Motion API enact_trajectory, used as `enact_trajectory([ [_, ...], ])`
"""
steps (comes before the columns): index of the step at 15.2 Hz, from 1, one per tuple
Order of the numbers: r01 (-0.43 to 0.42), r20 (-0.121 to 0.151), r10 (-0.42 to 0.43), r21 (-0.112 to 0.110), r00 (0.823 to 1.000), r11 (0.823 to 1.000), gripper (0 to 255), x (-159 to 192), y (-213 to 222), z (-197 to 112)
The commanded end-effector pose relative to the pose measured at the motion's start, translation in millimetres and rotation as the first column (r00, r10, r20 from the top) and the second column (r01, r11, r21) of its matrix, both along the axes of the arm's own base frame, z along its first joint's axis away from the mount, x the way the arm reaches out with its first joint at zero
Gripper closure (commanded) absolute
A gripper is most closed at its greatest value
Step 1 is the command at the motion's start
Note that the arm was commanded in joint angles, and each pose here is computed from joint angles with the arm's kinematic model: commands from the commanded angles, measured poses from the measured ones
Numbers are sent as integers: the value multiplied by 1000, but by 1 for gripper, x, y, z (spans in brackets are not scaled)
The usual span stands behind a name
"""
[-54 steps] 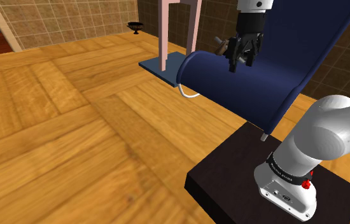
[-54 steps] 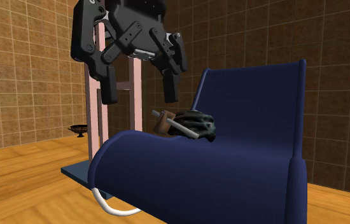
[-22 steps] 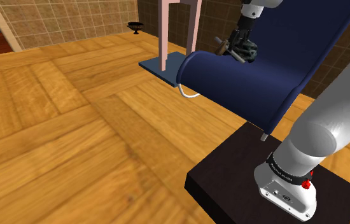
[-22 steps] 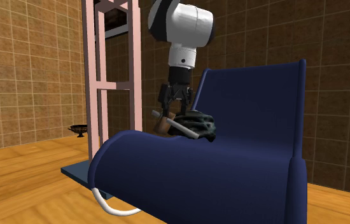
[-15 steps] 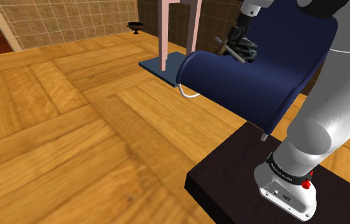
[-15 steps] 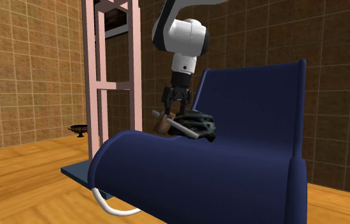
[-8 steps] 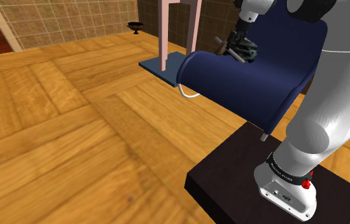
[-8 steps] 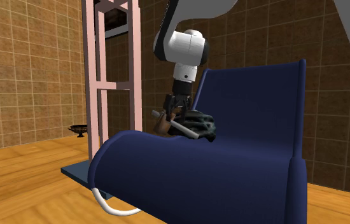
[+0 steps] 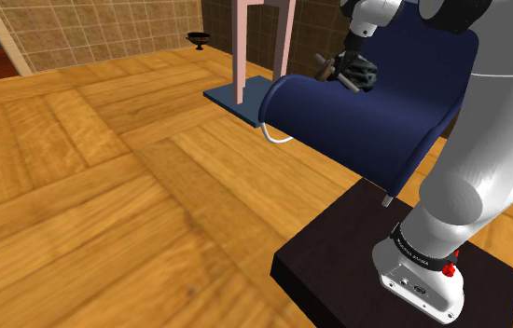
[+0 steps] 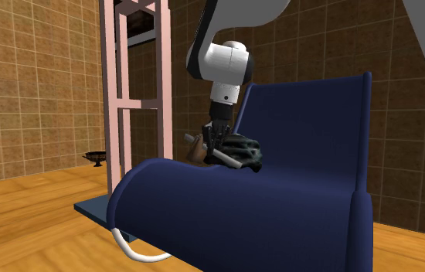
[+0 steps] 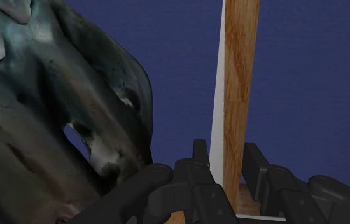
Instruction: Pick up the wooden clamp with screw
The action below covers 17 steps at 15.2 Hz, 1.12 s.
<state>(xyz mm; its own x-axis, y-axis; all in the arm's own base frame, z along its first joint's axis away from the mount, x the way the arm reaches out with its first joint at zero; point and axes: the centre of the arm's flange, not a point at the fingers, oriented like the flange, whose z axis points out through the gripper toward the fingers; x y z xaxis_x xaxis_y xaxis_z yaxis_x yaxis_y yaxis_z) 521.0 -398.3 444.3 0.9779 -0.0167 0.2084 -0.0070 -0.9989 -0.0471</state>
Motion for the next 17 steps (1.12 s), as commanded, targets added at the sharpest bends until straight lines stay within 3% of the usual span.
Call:
enact_trajectory([
  [1, 0, 0, 0, 0, 1000, 1000, 255, 0, 0, 0],
  [5, 0, 0, 0, 0, 1000, 1000, 255, 0, 1, 0],
  [17, 0, 0, 0, 0, 1000, 1000, 255, 0, 1, 63],
])
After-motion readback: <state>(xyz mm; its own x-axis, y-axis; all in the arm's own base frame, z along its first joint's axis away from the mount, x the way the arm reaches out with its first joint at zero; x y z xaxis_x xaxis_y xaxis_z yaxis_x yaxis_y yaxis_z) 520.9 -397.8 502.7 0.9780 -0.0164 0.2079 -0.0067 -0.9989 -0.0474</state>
